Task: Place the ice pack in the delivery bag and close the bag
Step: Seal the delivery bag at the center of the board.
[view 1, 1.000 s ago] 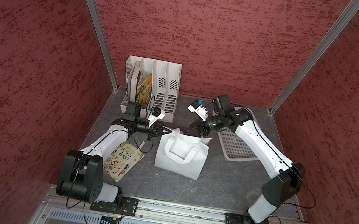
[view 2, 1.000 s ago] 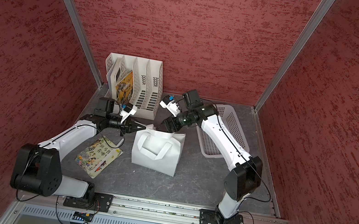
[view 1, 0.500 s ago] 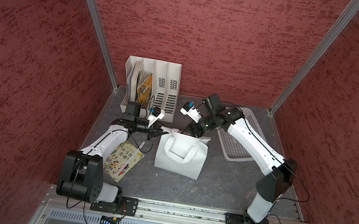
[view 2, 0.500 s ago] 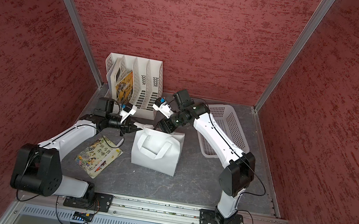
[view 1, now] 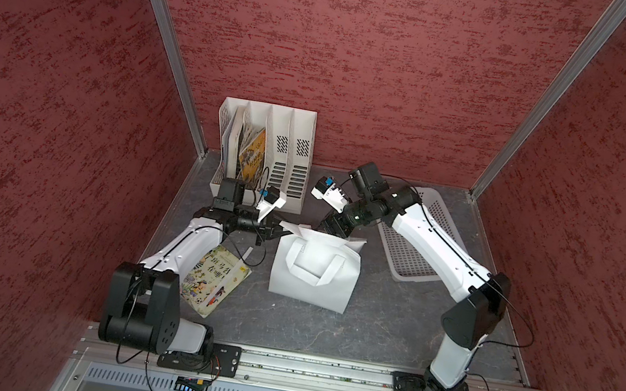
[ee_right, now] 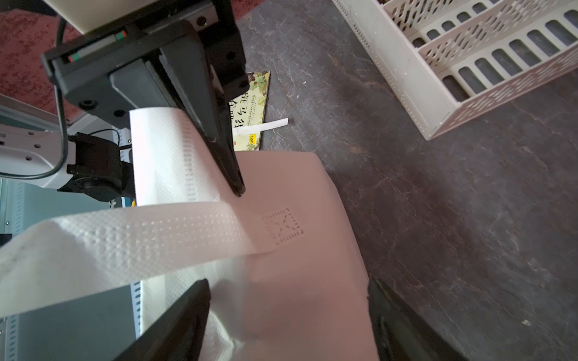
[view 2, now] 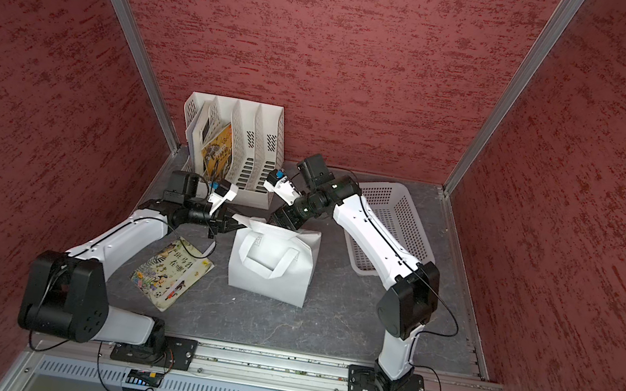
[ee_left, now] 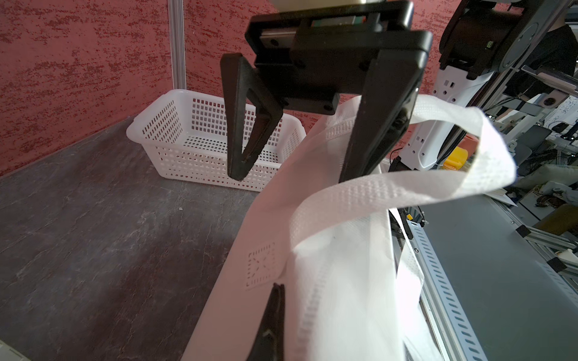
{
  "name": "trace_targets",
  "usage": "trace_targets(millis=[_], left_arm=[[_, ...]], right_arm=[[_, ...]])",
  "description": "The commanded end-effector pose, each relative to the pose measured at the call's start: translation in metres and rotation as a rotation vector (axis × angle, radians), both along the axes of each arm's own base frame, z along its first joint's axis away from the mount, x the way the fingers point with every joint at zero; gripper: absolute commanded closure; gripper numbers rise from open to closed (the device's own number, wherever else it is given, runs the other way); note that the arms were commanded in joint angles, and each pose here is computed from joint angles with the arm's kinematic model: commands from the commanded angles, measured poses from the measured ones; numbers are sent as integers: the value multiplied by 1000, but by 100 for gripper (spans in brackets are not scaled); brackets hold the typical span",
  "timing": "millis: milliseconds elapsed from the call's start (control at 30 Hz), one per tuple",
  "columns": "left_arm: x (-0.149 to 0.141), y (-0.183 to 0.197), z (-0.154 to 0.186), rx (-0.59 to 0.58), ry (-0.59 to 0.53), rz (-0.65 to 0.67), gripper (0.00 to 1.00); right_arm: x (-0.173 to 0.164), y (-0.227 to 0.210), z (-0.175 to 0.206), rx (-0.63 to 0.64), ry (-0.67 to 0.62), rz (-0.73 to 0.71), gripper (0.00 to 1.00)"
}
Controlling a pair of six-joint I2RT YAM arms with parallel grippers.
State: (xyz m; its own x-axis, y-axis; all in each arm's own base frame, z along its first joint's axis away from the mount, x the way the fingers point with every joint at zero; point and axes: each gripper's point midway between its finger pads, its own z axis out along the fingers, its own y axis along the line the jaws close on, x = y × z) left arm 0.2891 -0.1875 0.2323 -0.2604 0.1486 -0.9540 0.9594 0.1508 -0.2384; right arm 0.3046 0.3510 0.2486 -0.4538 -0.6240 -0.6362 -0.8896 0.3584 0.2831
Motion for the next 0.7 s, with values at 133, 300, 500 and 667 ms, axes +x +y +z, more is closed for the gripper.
trace_targets(millis=[133, 300, 500, 667], left_arm=[[4, 2, 12, -10, -24, -2, 100], [3, 2, 13, -8, -23, -1, 100], [3, 2, 15, -7, -27, -1, 100], [2, 2, 15, -6, -27, -2, 100]], right_arm=[[-23, 6, -9, -15, 65, 77, 11], [-34, 7, -1, 1, 76, 105, 4], [-36, -1, -20, -81, 62, 98, 4], [-25, -3, -32, -131, 46, 71, 14]])
